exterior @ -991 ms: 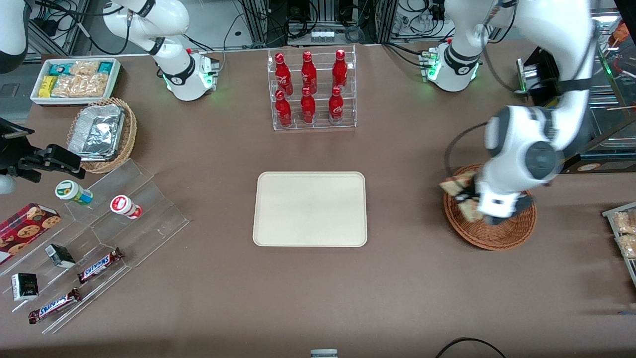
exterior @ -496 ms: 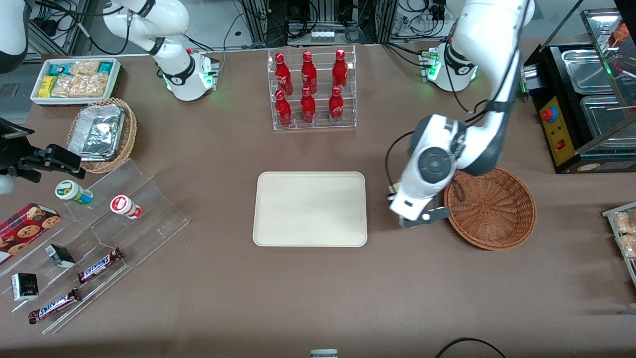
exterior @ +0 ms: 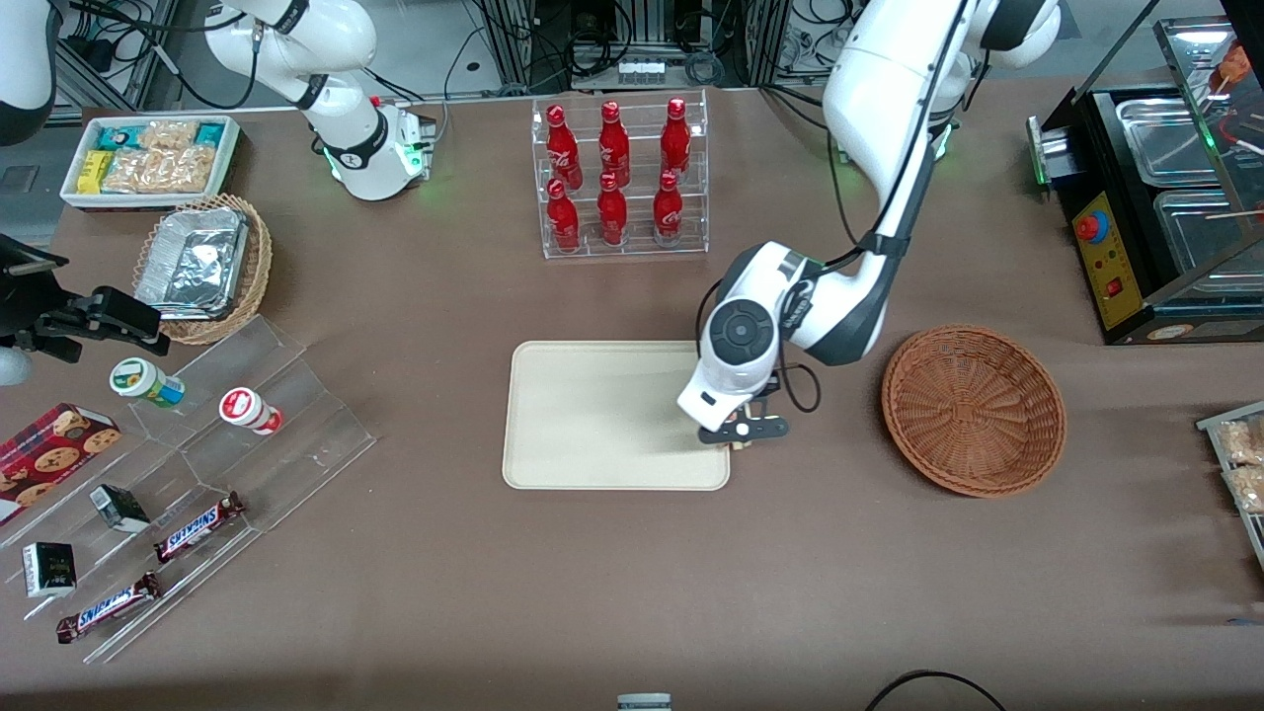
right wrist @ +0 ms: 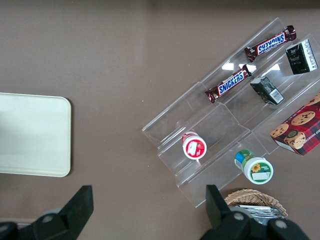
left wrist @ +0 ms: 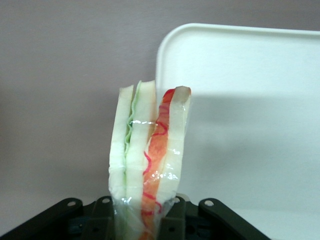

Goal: Place sandwich from basket to tray
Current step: 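Lower the sandwich onto the tray and open the left gripper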

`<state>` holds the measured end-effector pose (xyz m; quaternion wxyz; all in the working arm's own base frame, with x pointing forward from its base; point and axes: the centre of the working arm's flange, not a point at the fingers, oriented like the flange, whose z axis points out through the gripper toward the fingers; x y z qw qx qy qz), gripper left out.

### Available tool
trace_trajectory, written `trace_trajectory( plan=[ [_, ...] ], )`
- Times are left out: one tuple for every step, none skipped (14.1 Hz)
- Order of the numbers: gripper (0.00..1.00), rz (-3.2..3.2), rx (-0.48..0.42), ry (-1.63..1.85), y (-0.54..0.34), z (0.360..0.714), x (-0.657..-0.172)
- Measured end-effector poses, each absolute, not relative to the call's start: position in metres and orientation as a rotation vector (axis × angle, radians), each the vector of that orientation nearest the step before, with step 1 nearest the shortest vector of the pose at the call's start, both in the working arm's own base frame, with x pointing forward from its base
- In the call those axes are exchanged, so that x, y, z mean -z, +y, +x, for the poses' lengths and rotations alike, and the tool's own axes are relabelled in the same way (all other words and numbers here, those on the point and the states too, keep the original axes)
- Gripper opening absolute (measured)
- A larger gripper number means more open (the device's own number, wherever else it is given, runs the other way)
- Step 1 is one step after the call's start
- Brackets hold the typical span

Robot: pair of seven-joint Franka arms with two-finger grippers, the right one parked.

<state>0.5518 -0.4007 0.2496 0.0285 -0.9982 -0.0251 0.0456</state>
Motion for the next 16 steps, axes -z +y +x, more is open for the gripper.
trace_trajectory(
  plan=[
    [0.22, -3.101, -0.114, -0.062, -0.407, 0.551, -0.248],
    [0.22, -3.119, -0.093, -0.046, -0.415, 0.549, -0.244],
    [0.24, -3.138, -0.074, -0.028, -0.423, 0.546, -0.238],
    [0.24, -3.148, -0.068, -0.014, -0.430, 0.543, -0.229],
    [0.26, -3.149, -0.076, -0.001, -0.436, 0.541, -0.220],
    [0.26, -3.145, -0.084, 0.009, -0.439, 0.539, -0.210],
    [0.26, -3.143, -0.087, 0.017, -0.442, 0.539, -0.204],
    [0.26, -3.144, -0.084, 0.020, -0.443, 0.540, -0.204],
    [0.28, -3.145, -0.081, 0.021, -0.443, 0.540, -0.205],
    [0.28, -3.146, -0.079, 0.021, -0.444, 0.541, -0.205],
    [0.32, -3.146, -0.079, 0.022, -0.444, 0.541, -0.205],
    [0.41, -3.147, -0.079, 0.022, -0.444, 0.541, -0.206],
    [0.50, -3.147, -0.078, 0.021, -0.444, 0.541, -0.206],
    [0.61, -3.147, -0.075, 0.017, -0.443, 0.542, -0.206],
    [0.70, -3.149, -0.071, 0.014, -0.443, 0.544, -0.208],
    [0.79, -3.152, -0.062, 0.008, -0.442, 0.546, -0.211]
  ],
)
